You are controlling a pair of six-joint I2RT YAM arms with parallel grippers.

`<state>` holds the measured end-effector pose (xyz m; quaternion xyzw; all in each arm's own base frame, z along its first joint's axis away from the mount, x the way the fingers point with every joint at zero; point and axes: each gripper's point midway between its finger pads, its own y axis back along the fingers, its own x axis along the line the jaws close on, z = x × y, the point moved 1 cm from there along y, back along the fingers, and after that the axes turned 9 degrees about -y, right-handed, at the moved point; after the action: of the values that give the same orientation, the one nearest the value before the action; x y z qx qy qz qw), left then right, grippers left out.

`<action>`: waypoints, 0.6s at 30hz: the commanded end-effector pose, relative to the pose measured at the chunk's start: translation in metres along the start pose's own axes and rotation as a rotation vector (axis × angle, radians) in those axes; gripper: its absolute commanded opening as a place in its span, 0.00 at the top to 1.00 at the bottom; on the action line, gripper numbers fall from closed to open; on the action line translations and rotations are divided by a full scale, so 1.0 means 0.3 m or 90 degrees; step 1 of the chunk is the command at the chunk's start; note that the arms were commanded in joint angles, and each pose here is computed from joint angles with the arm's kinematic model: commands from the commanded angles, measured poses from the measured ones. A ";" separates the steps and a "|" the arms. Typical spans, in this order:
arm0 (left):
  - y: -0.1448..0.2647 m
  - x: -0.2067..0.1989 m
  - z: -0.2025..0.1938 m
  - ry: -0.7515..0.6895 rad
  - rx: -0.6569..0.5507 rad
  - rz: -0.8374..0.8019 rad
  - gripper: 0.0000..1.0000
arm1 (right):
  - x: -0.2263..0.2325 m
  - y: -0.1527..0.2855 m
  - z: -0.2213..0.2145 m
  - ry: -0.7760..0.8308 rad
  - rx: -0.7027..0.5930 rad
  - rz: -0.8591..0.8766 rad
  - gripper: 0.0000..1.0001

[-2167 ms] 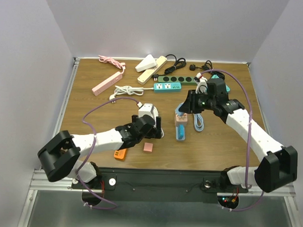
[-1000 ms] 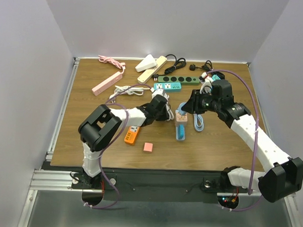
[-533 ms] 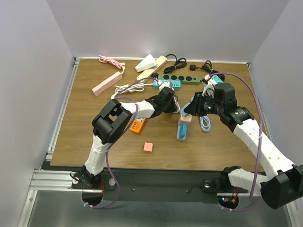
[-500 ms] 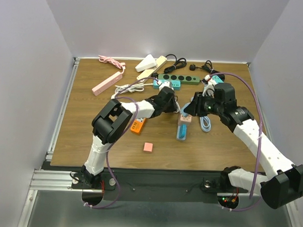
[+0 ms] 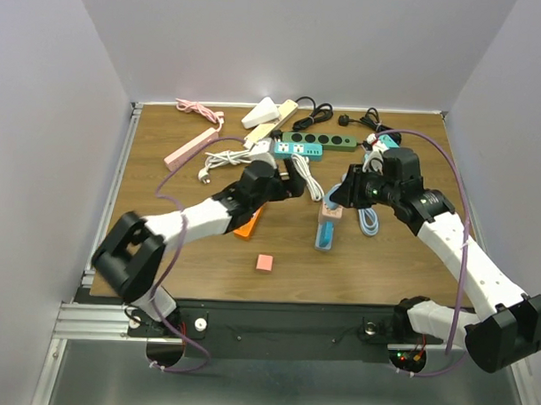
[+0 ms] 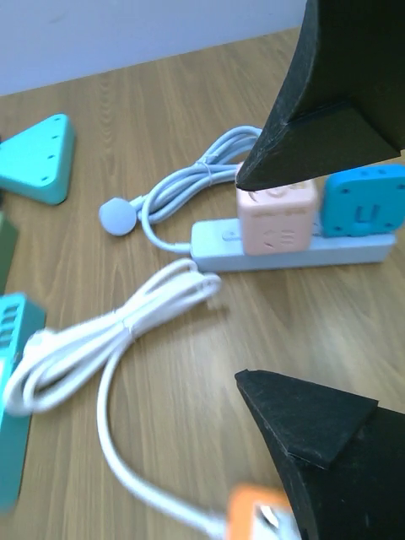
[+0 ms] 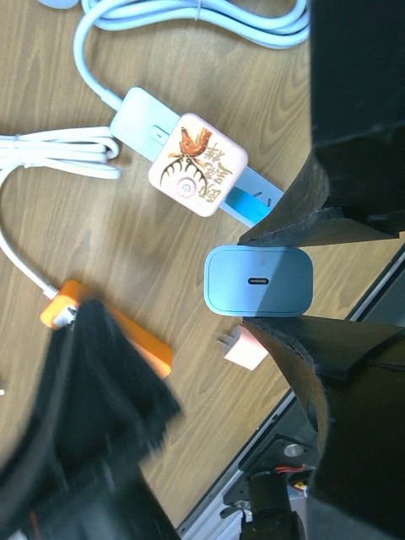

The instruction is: Insert the plug

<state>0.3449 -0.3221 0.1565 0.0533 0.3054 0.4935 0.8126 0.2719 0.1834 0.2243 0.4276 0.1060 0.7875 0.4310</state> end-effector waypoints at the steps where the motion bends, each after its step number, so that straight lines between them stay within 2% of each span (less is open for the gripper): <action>1: 0.163 0.142 0.092 -0.014 -0.099 0.116 0.01 | 0.044 0.029 0.078 0.014 -0.044 0.016 1.00; 4: 0.248 0.272 0.007 -0.019 -0.079 0.193 0.01 | 0.047 0.028 0.077 0.013 -0.041 0.020 1.00; 9: 0.322 0.416 -0.014 0.002 -0.098 0.270 0.01 | 0.056 0.034 0.076 0.013 -0.041 0.028 1.00; 15: 0.319 0.538 -0.055 0.026 -0.090 0.322 0.01 | 0.067 0.048 0.072 0.011 -0.044 0.036 1.00; 18: 0.298 0.540 -0.081 0.016 -0.071 0.311 0.01 | 0.063 0.049 0.070 0.011 -0.045 0.033 1.00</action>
<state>0.3086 -0.1457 0.1004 0.0849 0.2725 0.6902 0.6650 0.2707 0.1841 0.2255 0.4307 0.1053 0.7873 0.4285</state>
